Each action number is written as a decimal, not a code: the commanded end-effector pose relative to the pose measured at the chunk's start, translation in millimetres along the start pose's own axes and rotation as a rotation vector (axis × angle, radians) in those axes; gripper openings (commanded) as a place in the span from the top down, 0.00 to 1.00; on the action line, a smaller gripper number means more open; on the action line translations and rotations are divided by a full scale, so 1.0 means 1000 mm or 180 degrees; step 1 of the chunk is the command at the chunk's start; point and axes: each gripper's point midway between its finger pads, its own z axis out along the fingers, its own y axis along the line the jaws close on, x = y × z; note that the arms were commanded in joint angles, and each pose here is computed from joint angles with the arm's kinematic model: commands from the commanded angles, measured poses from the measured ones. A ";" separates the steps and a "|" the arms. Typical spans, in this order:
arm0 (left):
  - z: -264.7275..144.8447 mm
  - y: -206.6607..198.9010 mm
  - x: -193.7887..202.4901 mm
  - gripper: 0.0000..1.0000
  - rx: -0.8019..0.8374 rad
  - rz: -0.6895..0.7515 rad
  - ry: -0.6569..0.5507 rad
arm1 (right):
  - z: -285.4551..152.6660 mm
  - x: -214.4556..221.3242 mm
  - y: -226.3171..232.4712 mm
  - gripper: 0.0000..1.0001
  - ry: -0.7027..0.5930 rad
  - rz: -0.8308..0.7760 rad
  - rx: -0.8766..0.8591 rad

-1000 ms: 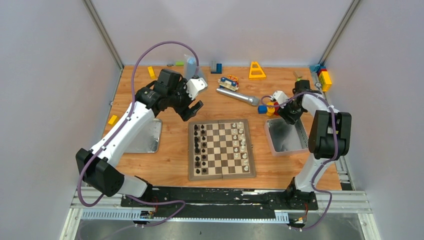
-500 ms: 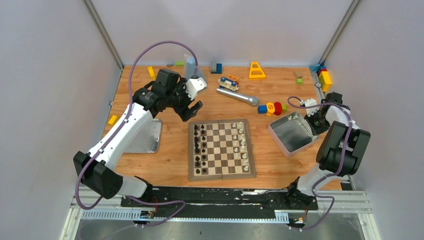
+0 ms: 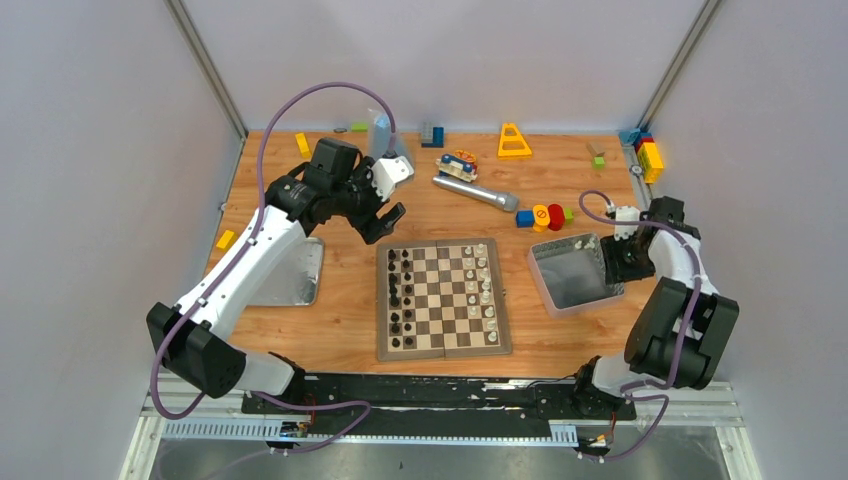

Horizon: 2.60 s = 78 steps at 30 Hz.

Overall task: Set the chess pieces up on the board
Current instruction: Adjust the storage box at the center of the board, then pick up the chess piece from the storage box.

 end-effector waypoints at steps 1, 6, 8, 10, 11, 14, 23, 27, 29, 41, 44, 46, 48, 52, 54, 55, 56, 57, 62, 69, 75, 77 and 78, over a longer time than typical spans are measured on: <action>-0.007 0.000 -0.008 0.10 0.0005 0.0069 -0.0114 | -0.037 -0.050 0.005 0.54 -0.0608 0.0082 -0.0009; -0.007 0.000 -0.008 0.10 -0.0009 0.0070 -0.0123 | -0.049 -0.096 0.031 0.50 -0.0964 -0.0023 -0.0299; -0.007 0.000 -0.009 0.10 -0.0006 0.0065 -0.0130 | -0.040 -0.106 0.040 0.53 -0.0949 -0.0069 -0.0357; -0.007 0.000 -0.010 0.10 0.0005 0.0060 -0.0146 | -0.028 -0.115 0.046 0.55 -0.0949 -0.0105 -0.0378; -0.007 0.000 -0.012 0.10 0.0007 0.0055 -0.0153 | -0.023 -0.118 0.047 0.56 -0.0951 -0.0099 -0.0380; -0.008 0.000 -0.015 0.09 0.0022 0.0045 -0.0170 | -0.005 -0.125 0.047 0.61 -0.0913 -0.0070 -0.0355; -0.008 -0.001 -0.014 0.09 0.0021 0.0044 -0.0172 | 0.026 -0.127 0.039 0.65 -0.0846 -0.0089 -0.0214; -0.007 0.000 -0.014 0.09 0.0022 0.0039 -0.0168 | 0.032 -0.125 0.036 0.65 -0.0822 -0.0101 -0.0159; -0.008 0.000 -0.015 0.09 0.0018 0.0041 -0.0175 | 0.035 -0.124 0.033 0.65 -0.0824 -0.0123 -0.0117; -0.005 0.000 -0.012 0.09 0.0030 0.0037 -0.0143 | 0.048 -0.119 0.036 0.68 -0.0977 -0.0328 -0.0116; -0.004 -0.001 -0.011 0.09 0.0045 0.0032 -0.0139 | 0.049 -0.120 0.034 0.69 -0.1039 -0.0381 -0.0063; -0.005 -0.001 -0.012 0.09 0.0042 0.0034 -0.0146 | 0.050 -0.121 0.033 0.69 -0.1068 -0.0406 -0.0044; -0.005 -0.001 -0.013 0.09 0.0047 0.0032 -0.0154 | 0.049 -0.122 0.033 0.69 -0.1089 -0.0414 -0.0029; -0.005 -0.002 -0.012 0.09 0.0057 0.0028 -0.0149 | 0.048 -0.124 0.031 0.70 -0.1143 -0.0440 0.0003; -0.005 -0.002 -0.012 0.09 0.0060 0.0027 -0.0145 | 0.047 -0.125 0.031 0.70 -0.1167 -0.0452 0.0014; -0.005 -0.002 -0.012 0.09 0.0060 0.0027 -0.0146 | 0.047 -0.126 0.031 0.70 -0.1170 -0.0455 0.0018; -0.005 -0.002 -0.012 0.09 0.0063 0.0025 -0.0142 | 0.048 -0.126 0.030 0.70 -0.1167 -0.0461 0.0019; -0.005 -0.002 -0.012 0.09 0.0063 0.0027 -0.0147 | 0.048 -0.126 0.030 0.70 -0.1171 -0.0476 0.0029; -0.005 -0.003 -0.012 0.09 0.0081 0.0024 -0.0147 | 0.049 -0.128 0.027 0.70 -0.1229 -0.0535 0.0080; -0.004 -0.003 -0.011 0.09 0.0083 0.0021 -0.0136 | 0.051 -0.129 0.026 0.73 -0.1242 -0.0545 0.0085; -0.004 -0.003 -0.012 0.09 0.0085 0.0026 -0.0137 | 0.048 -0.129 0.026 0.81 -0.1285 -0.0547 0.0076; -0.004 -0.003 -0.012 0.09 0.0084 0.0027 -0.0138 | 0.048 -0.129 0.027 0.85 -0.1302 -0.0544 0.0048; -0.005 -0.003 -0.012 0.09 0.0086 0.0026 -0.0137 | 0.047 -0.129 0.028 0.86 -0.1311 -0.0550 0.0030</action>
